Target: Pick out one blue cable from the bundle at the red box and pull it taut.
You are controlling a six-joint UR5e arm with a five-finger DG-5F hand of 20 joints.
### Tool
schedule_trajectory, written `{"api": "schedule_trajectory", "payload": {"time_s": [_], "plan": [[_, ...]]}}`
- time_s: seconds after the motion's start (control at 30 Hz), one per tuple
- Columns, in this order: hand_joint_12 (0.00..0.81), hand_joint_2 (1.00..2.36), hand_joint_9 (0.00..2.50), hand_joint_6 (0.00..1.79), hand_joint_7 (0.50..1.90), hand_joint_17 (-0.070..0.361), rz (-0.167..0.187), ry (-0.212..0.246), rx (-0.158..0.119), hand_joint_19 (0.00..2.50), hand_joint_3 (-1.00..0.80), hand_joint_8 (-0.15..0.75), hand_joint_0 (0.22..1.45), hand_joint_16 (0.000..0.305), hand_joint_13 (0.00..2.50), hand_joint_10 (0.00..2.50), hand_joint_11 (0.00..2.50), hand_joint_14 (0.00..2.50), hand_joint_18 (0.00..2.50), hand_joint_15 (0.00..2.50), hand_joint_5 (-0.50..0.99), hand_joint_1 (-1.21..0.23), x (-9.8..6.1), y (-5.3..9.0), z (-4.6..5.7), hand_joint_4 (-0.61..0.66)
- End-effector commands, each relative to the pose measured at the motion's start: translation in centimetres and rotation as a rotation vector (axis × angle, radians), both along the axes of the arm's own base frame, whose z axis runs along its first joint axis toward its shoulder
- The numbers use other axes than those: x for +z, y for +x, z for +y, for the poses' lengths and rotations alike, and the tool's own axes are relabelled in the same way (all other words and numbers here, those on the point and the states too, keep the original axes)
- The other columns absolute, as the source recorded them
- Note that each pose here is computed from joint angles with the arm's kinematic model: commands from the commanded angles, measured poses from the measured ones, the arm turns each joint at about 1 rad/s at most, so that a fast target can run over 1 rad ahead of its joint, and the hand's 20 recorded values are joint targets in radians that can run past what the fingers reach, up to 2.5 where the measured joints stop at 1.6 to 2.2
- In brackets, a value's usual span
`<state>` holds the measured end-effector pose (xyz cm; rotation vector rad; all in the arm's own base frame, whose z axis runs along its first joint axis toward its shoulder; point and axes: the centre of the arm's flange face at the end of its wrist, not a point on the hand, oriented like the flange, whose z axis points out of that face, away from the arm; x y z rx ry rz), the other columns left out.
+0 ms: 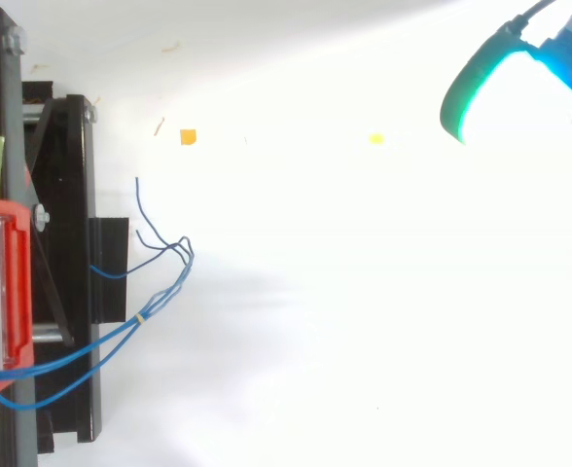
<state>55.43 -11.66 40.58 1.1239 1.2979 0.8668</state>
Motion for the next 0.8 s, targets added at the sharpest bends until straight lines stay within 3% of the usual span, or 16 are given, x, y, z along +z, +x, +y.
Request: {"api": "schedule_trajectory", "payload": {"time_s": [0.0,0.33,0.4,0.5,0.77], "plan": [[0.366,1.00,0.71,0.50,0.67,0.124,0.002,0.000,0.000,0.27,-0.50,0.278,0.50,0.055,0.56,0.00,0.07,0.00,0.51,0.06,-0.19,-0.41,-0.08,-0.01,0.00,0.13],[0.367,1.00,0.52,0.50,0.66,0.125,0.000,0.000,0.000,0.24,-0.50,0.268,0.51,0.056,0.44,0.00,0.02,0.00,0.37,0.03,-0.22,-0.51,0.00,0.01,0.00,0.12],[0.401,1.00,0.52,0.50,0.65,0.129,0.000,0.000,0.000,0.22,-0.50,0.293,0.51,0.057,0.45,0.00,0.01,0.00,0.36,0.03,-0.23,-0.50,0.00,0.01,0.00,0.14],[0.355,1.00,0.54,0.50,0.66,0.119,0.000,0.000,0.000,0.25,-0.50,0.262,0.51,0.053,0.45,0.00,0.03,0.00,0.36,0.04,-0.23,-0.49,0.01,-0.05,0.00,0.11],[0.371,1.00,0.52,0.50,0.66,0.123,0.000,0.000,0.002,0.25,-0.50,0.273,0.51,0.055,0.43,0.00,0.03,0.00,0.36,0.05,-0.23,-0.49,0.00,0.03,0.08,0.12]]}}
